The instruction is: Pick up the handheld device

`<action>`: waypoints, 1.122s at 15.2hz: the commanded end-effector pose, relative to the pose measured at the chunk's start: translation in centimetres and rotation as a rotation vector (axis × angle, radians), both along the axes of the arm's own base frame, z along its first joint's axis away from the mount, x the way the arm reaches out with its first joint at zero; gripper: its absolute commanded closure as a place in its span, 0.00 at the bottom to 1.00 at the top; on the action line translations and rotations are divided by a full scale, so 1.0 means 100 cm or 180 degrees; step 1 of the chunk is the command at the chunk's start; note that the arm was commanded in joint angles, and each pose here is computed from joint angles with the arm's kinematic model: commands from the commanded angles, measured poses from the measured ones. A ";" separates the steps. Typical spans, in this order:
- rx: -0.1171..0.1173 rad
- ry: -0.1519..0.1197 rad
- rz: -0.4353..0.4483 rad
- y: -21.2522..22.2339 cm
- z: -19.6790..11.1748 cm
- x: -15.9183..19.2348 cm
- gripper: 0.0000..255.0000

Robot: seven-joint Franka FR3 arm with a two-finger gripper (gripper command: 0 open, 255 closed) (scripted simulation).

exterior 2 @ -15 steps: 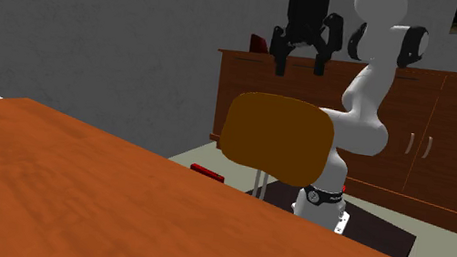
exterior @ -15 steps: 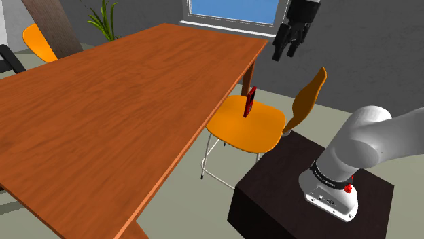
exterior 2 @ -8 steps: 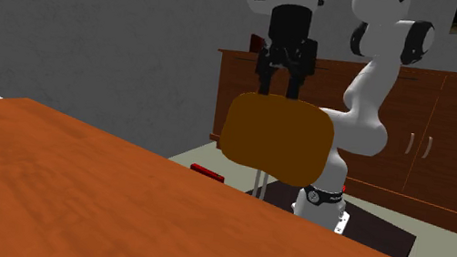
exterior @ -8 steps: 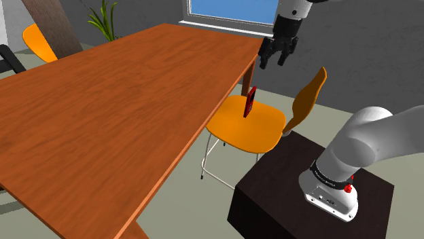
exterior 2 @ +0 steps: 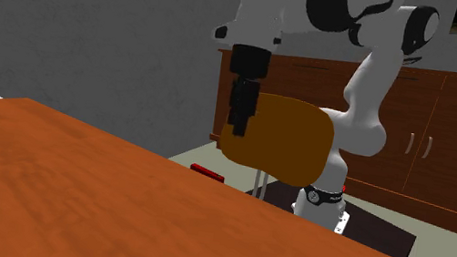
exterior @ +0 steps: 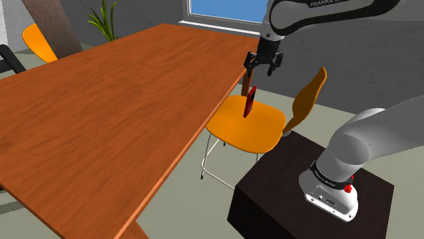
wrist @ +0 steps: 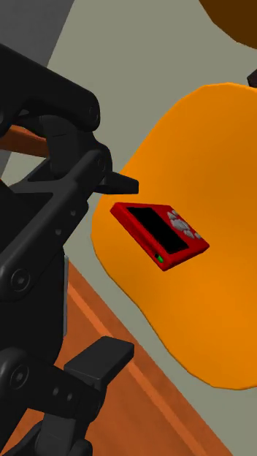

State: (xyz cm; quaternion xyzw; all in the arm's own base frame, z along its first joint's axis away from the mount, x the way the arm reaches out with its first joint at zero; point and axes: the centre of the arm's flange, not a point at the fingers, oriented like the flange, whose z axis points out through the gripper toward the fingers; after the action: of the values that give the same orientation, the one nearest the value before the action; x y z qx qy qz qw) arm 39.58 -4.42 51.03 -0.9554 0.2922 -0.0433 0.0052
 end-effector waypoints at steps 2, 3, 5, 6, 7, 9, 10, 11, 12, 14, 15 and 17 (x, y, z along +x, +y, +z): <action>-0.0059 -0.0010 -0.0392 -0.017 -0.030 0.019 0.00; -0.0078 -0.0011 -0.0519 -0.023 -0.039 0.024 0.00; -0.0117 -0.0012 -0.0773 -0.036 -0.058 0.035 0.00; -0.0137 -0.0013 -0.0900 -0.043 -0.067 0.040 0.00; -0.0156 -0.0014 -0.1027 -0.050 -0.076 0.044 0.00; -0.0190 -0.0015 -0.1245 -0.063 -0.092 0.052 0.00; -0.0190 -0.0015 -0.1245 -0.063 -0.097 0.052 0.00; -0.0190 -0.0015 -0.1245 -0.063 -0.102 0.052 0.00; -0.0190 -0.0015 -0.1245 -0.063 -0.108 0.052 0.00; -0.0190 -0.0015 -0.1245 -0.063 -0.118 0.052 0.00; -0.0190 -0.0015 -0.1245 -0.063 -0.124 0.052 0.00; -0.0190 -0.0015 -0.1245 -0.063 -0.132 0.052 0.00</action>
State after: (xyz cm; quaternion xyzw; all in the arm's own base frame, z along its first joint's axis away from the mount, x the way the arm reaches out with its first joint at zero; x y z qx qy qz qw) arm 44.53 -10.64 40.11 -0.8790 0.4711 -0.0671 -0.0304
